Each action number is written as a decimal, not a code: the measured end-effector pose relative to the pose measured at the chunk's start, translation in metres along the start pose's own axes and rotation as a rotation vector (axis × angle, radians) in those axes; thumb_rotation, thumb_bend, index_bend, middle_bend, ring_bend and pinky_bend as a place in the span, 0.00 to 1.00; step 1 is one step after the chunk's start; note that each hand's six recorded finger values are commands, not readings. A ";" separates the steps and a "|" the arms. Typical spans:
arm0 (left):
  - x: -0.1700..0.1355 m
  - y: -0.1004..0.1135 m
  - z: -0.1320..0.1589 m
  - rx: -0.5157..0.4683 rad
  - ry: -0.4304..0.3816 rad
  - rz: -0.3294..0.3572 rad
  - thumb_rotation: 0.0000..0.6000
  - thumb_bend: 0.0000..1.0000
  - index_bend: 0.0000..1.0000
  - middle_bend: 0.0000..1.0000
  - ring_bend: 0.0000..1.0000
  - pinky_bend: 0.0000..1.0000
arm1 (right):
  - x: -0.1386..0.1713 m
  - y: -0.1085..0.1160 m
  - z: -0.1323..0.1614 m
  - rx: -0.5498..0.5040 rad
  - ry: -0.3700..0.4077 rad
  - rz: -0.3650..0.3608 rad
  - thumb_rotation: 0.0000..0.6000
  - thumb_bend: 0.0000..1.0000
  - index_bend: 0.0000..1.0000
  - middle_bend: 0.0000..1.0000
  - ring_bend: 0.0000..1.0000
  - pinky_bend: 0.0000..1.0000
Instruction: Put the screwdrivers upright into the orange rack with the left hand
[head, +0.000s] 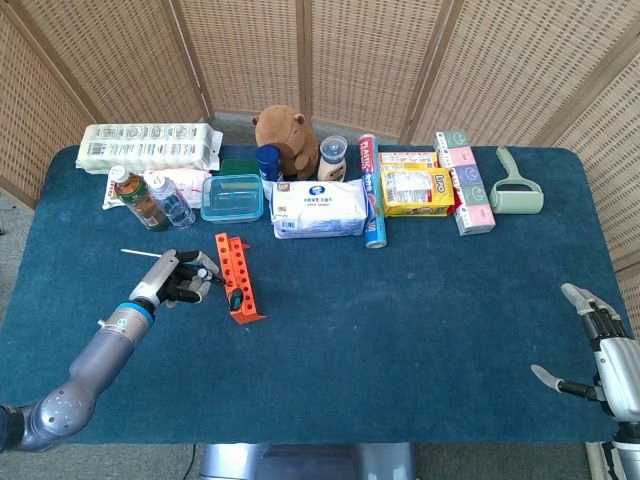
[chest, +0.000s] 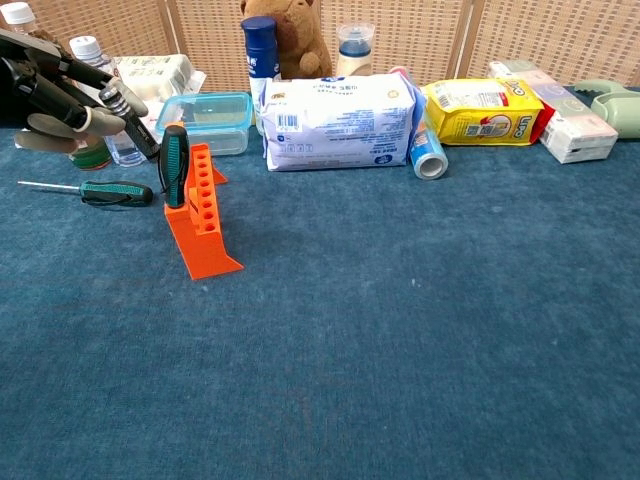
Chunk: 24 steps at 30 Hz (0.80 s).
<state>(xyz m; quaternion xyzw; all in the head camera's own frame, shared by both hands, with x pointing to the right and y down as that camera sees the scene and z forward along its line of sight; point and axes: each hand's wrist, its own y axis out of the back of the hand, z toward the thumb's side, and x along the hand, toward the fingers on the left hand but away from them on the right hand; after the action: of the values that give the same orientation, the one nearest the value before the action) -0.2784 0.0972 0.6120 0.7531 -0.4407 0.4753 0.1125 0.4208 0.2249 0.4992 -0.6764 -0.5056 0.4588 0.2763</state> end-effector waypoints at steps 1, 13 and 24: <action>0.000 0.000 0.001 0.001 0.000 -0.002 1.00 0.55 0.55 0.89 0.93 0.89 | 0.000 0.000 0.000 0.000 0.000 0.000 1.00 0.16 0.01 0.10 0.09 0.09; -0.002 -0.001 0.004 0.022 0.001 -0.003 1.00 0.55 0.38 0.89 0.93 0.89 | 0.000 0.001 0.000 -0.002 0.000 -0.001 1.00 0.16 0.01 0.10 0.09 0.09; -0.002 -0.002 0.006 0.023 -0.005 0.003 1.00 0.55 0.33 0.89 0.93 0.89 | 0.000 0.001 0.000 -0.003 0.000 -0.003 1.00 0.16 0.01 0.10 0.09 0.09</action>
<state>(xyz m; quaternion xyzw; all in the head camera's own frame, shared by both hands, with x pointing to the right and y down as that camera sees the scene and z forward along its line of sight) -0.2734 0.0967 0.6077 0.7549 -0.4366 0.4787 0.1023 0.4215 0.2243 0.4984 -0.6761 -0.5072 0.4576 0.2760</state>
